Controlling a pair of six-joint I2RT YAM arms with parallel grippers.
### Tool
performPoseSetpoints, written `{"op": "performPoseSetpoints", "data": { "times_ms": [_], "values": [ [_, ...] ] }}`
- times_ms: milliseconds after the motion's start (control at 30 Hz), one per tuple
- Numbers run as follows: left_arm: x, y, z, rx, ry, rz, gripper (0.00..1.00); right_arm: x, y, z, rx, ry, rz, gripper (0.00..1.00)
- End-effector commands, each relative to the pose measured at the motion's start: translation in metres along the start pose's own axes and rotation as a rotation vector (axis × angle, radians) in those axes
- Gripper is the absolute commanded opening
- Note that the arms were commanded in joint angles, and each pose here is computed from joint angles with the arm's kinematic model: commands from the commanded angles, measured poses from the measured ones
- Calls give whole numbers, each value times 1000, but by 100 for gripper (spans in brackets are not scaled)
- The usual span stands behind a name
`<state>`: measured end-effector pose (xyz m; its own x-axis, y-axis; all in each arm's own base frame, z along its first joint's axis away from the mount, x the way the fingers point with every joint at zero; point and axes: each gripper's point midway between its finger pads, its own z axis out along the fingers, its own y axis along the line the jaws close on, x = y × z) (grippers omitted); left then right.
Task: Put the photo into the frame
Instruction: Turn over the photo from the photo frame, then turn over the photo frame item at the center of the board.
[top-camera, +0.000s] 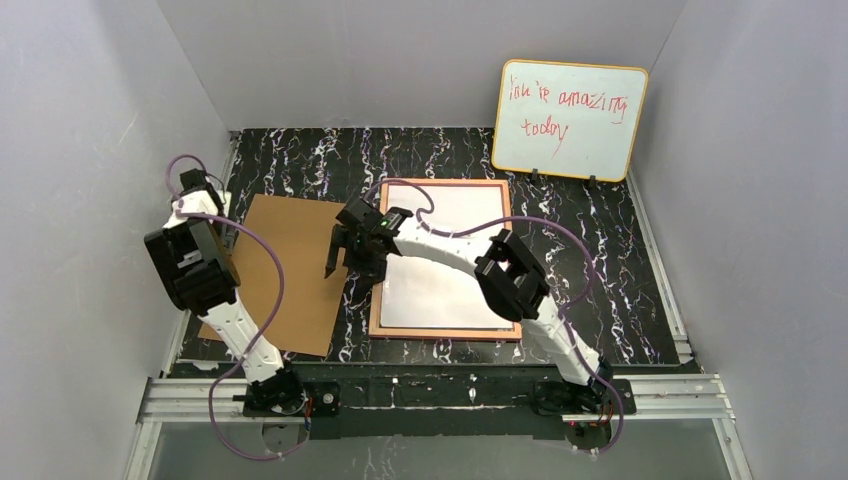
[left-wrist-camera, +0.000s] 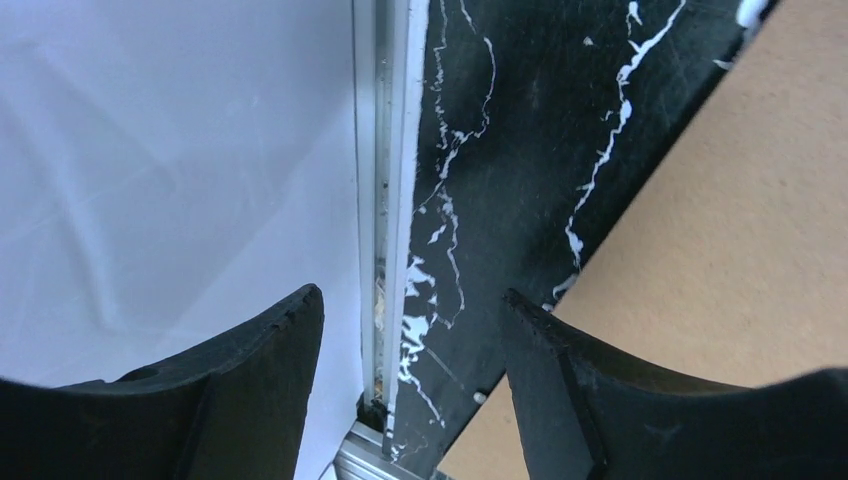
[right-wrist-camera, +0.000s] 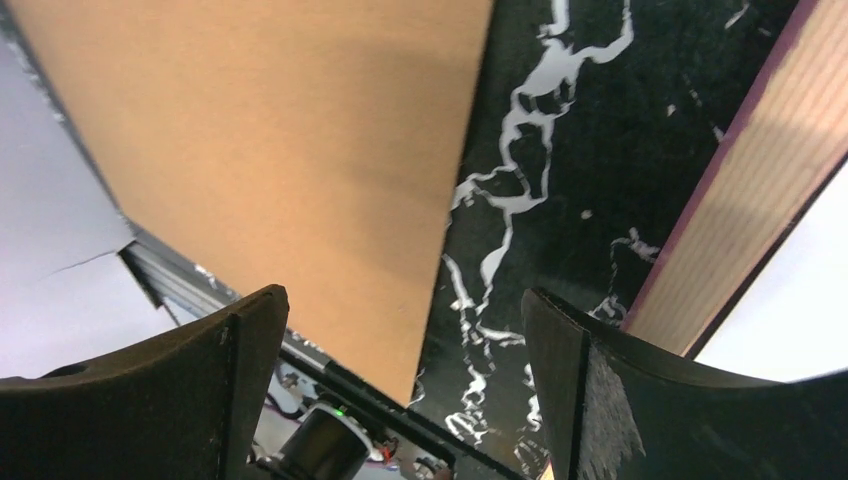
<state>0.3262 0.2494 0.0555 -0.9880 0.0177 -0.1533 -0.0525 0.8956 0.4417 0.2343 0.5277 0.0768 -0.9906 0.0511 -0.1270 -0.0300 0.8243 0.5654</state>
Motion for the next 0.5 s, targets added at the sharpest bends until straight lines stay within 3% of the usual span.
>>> {"op": "performPoseSetpoints", "data": {
  "times_ms": [0, 233, 467],
  "values": [
    [11, -2, 19, -38, 38, -18, 62, -7, 12, 6, -38, -9, 4, 95],
    [38, -45, 32, 133, 101, 47, 62, -3, -4, 27, -7, 9, 21, 95],
    [64, -94, 18, 371, 159, 138, 62, -6, -6, 47, -25, 16, 52, 94]
  ]
}}
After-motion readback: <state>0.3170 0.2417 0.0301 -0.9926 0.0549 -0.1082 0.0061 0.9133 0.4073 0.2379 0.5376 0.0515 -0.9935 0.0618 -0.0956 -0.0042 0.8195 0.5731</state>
